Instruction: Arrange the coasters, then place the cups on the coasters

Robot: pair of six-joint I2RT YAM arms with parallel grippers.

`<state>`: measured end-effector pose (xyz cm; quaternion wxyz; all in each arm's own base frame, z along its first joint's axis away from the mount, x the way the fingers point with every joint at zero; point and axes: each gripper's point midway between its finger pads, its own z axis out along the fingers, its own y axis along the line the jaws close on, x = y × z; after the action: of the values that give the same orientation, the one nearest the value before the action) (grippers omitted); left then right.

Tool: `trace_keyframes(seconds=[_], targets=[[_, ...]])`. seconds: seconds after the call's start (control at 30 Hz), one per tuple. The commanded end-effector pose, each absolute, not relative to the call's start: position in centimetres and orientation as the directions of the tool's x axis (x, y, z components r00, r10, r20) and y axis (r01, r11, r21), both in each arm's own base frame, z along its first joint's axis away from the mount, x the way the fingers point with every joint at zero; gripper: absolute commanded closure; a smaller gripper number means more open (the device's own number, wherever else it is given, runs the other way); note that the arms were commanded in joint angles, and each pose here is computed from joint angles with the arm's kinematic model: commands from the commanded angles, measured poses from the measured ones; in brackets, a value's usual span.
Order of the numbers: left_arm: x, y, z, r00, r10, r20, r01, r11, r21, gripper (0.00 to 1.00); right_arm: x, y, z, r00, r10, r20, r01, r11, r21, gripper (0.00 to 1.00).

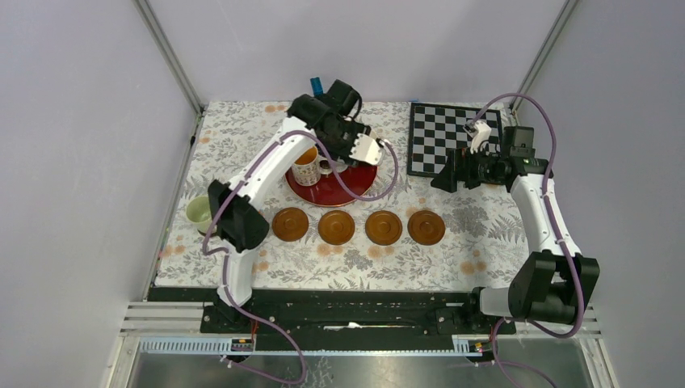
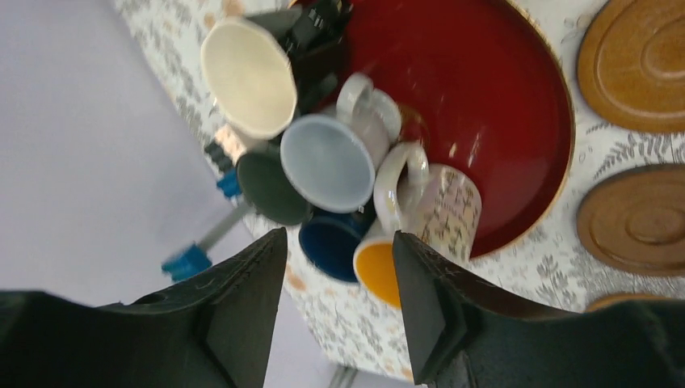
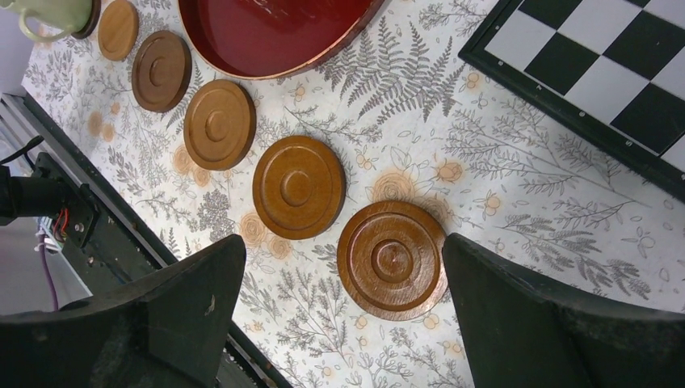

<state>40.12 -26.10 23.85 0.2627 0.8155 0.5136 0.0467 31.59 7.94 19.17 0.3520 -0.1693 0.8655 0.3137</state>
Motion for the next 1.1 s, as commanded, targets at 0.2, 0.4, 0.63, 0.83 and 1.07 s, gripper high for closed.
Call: trace_keyframes(seconds=[0.2,0.4,0.63,0.83,1.07], targets=[[42.4,-31.6,18.1,0.617,0.766,-0.181,0.733,-0.475,0.487,0.45,31.6,7.8,19.9,-0.671,-0.035,-0.741,-0.493,0.768,0.41,0.02],[42.9,-31.1,14.5,0.631,0.765,-0.127,0.731,-0.532,0.427,0.5,31.6,7.7,19.8,-0.67,-0.04,-0.742,-0.495,0.769,0.406,0.02],[44.2,-30.3,12.2,0.633,0.771,-0.069,0.725,-0.559,0.403,0.52,31.5,7.8,19.7,-0.671,-0.042,-0.74,-0.498,0.765,0.408,0.02],[45.6,-29.8,11.1,0.634,0.772,-0.032,0.716,-0.571,0.402,0.52,31.4,7.8,19.7,-0.672,-0.043,-0.739,-0.5,0.763,0.411,0.02],[47.1,-28.6,9.5,0.645,0.764,0.028,0.699,-0.604,0.383,0.51,31.4,8.0,19.7,-0.674,-0.04,-0.738,-0.503,0.756,0.419,0.02]])
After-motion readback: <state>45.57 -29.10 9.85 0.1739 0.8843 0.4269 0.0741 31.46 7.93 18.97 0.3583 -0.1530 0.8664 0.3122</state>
